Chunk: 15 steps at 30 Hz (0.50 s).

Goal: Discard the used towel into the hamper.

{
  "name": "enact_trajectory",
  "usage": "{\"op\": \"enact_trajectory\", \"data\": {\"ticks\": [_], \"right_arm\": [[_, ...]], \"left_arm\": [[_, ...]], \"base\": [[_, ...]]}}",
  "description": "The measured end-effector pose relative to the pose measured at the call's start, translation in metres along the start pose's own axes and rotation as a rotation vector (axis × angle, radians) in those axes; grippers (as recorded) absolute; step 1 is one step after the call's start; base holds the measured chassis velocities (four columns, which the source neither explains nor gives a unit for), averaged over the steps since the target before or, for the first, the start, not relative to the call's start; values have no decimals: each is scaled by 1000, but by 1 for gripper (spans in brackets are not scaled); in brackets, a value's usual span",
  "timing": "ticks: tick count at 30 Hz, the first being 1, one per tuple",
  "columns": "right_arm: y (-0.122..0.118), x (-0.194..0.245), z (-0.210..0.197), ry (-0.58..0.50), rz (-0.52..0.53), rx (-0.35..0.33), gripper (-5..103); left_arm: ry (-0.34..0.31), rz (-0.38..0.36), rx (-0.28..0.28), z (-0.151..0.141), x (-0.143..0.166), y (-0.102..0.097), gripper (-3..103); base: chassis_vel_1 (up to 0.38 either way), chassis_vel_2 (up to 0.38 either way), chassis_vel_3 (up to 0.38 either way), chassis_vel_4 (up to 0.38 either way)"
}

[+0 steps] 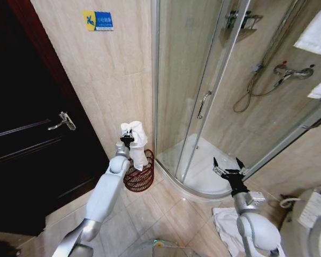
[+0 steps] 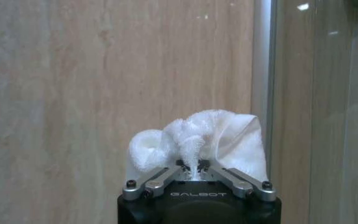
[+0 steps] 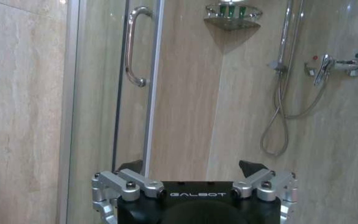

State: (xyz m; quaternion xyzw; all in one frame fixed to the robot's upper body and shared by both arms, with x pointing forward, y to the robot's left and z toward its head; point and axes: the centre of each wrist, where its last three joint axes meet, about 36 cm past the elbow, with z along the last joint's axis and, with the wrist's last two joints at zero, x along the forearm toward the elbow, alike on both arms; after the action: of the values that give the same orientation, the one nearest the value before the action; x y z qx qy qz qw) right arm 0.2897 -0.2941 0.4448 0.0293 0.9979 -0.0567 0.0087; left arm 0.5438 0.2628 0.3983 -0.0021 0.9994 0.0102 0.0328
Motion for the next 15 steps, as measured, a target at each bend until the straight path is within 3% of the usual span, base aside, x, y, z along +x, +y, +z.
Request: {"op": "enact_trajectory", "data": {"ticks": [6, 13, 15], "right_arm": [[3, 0, 0, -1, -4, -7, 100], [6, -1, -1, -6, -11, -10, 100], [5, -1, -1, -6, -11, -10, 100]], "left_arm": [[17, 4, -14, 6, 12, 19, 4], [45, 17, -10, 13, 13, 16, 2], [53, 19, -9, 14, 12, 15, 5]], "base": [[0, 0, 0, 0], [0, 0, 0, 0], [0, 0, 0, 0]]}}
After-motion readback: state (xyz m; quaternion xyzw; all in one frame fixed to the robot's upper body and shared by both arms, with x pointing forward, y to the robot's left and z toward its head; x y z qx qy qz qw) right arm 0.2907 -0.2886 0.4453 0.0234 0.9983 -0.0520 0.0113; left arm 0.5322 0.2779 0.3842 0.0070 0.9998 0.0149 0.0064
